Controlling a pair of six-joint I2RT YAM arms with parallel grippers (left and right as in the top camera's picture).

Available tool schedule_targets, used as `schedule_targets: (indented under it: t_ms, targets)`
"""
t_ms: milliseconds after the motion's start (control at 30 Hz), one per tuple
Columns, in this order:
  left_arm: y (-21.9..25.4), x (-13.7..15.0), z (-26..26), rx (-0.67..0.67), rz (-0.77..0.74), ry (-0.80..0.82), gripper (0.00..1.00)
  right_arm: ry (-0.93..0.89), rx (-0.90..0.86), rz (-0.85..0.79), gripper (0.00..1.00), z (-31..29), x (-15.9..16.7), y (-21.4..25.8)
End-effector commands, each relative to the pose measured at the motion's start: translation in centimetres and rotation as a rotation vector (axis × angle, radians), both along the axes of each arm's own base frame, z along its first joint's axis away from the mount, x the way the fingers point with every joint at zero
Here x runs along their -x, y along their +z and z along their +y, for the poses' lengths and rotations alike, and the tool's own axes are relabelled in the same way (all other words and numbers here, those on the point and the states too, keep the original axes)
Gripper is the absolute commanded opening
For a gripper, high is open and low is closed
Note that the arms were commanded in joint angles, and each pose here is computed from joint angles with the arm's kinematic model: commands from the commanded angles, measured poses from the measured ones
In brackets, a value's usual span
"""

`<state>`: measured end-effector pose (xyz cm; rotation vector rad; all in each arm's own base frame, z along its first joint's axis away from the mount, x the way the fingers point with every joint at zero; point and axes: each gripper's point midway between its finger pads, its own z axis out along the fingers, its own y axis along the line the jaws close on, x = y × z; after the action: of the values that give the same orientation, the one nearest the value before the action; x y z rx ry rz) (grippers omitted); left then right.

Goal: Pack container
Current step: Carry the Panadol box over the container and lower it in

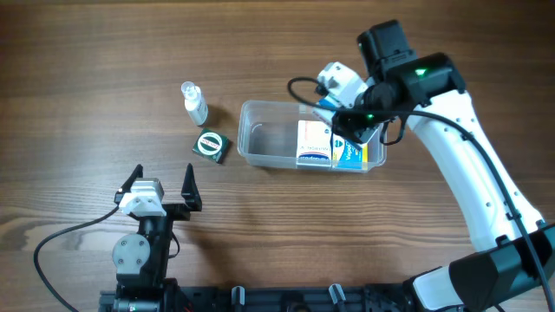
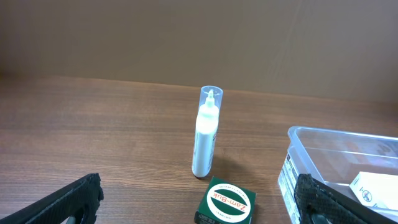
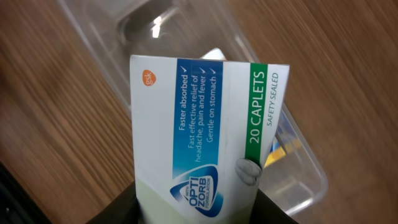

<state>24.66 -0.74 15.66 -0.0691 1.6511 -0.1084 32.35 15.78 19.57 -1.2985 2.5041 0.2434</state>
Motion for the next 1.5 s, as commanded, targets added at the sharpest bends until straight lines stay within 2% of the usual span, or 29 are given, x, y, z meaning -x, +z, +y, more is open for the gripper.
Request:
schedule_targets:
  t_ms: [0,200,500,867,1333,1467]
  targets:
    - [-0.1,0.0,0.0,-0.016,-0.002,0.003,1.0,0.108,-0.006,-0.056,0.45,0.9,-0.1,0.8]
    - [-0.1,0.0,0.0,-0.016,-0.002,0.003,1.0,0.145,0.06,-0.041,0.45,0.5,-1.1,-1.2]
    - [-0.1,0.0,0.0,-0.016,-0.002,0.003,1.0,0.156,0.182,0.101,0.45,-0.4,-2.2,-7.6]
    - [-0.1,0.0,0.0,-0.016,-0.002,0.003,1.0,0.168,0.261,0.209,0.45,-1.1,-2.3,-12.2]
    - [-0.1,0.0,0.0,-0.016,-0.002,0.003,1.0,0.293,0.186,0.155,0.49,0.5,-3.1,-12.4]
    - [-0.1,0.0,0.0,-0.016,-0.002,0.003,1.0,0.302,0.187,0.155,0.54,0.5,-3.1,-12.5]
